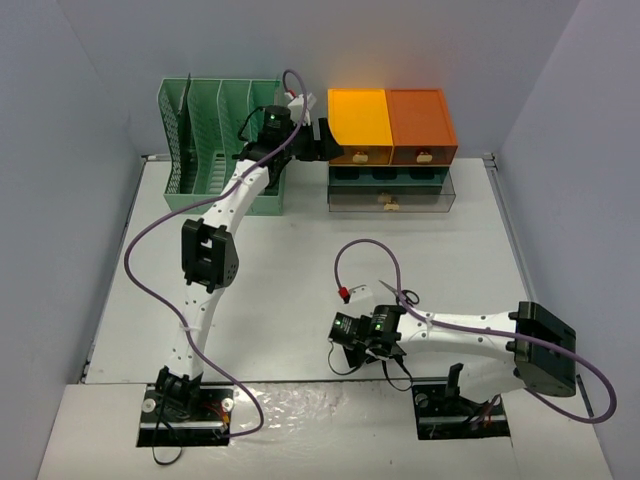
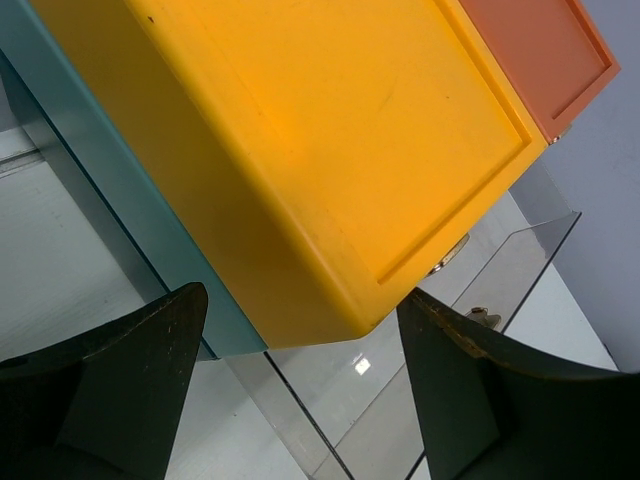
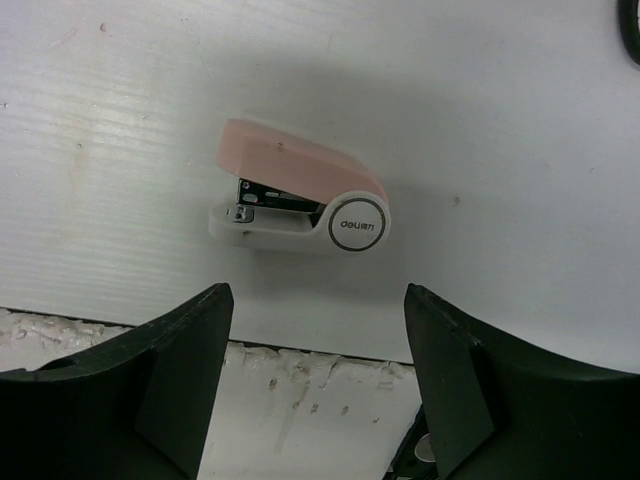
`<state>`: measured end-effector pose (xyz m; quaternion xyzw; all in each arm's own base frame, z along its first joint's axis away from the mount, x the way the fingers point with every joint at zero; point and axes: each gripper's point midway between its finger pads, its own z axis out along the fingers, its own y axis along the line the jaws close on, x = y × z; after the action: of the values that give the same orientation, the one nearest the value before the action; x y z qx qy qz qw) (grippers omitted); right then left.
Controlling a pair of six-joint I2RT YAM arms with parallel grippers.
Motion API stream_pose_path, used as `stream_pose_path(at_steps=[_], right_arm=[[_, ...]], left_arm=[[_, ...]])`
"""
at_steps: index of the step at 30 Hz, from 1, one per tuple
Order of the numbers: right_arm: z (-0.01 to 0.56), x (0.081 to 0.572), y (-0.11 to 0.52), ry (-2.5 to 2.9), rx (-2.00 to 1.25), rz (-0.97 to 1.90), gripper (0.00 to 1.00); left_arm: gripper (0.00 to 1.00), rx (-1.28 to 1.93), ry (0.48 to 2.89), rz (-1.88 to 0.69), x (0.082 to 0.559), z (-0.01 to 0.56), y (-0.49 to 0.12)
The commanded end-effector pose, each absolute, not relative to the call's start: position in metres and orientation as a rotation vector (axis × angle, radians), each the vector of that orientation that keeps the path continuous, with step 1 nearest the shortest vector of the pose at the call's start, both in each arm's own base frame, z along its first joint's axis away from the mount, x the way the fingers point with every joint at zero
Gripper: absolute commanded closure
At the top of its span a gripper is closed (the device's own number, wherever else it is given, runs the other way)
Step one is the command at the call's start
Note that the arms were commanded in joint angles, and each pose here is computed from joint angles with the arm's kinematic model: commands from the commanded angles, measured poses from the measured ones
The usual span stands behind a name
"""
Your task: Organize the desk
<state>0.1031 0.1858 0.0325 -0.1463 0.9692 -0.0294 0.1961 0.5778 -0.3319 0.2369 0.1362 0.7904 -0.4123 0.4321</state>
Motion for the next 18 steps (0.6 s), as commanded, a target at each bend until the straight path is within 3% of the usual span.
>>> stream_pose_path(at_steps=[1,18], right_arm=[[0.029,0.104,0.176,2.697,-0.377,-0.135,0.33],[0.020,0.137,0.203,2.582,-0.365,-0.207,0.31]], left_arm=[[0.26,0.366,1.847,-1.009,0.576,0.291,-0.324],[0.27,0.373,1.841,-0.997,0.574,0.297,-0.320]])
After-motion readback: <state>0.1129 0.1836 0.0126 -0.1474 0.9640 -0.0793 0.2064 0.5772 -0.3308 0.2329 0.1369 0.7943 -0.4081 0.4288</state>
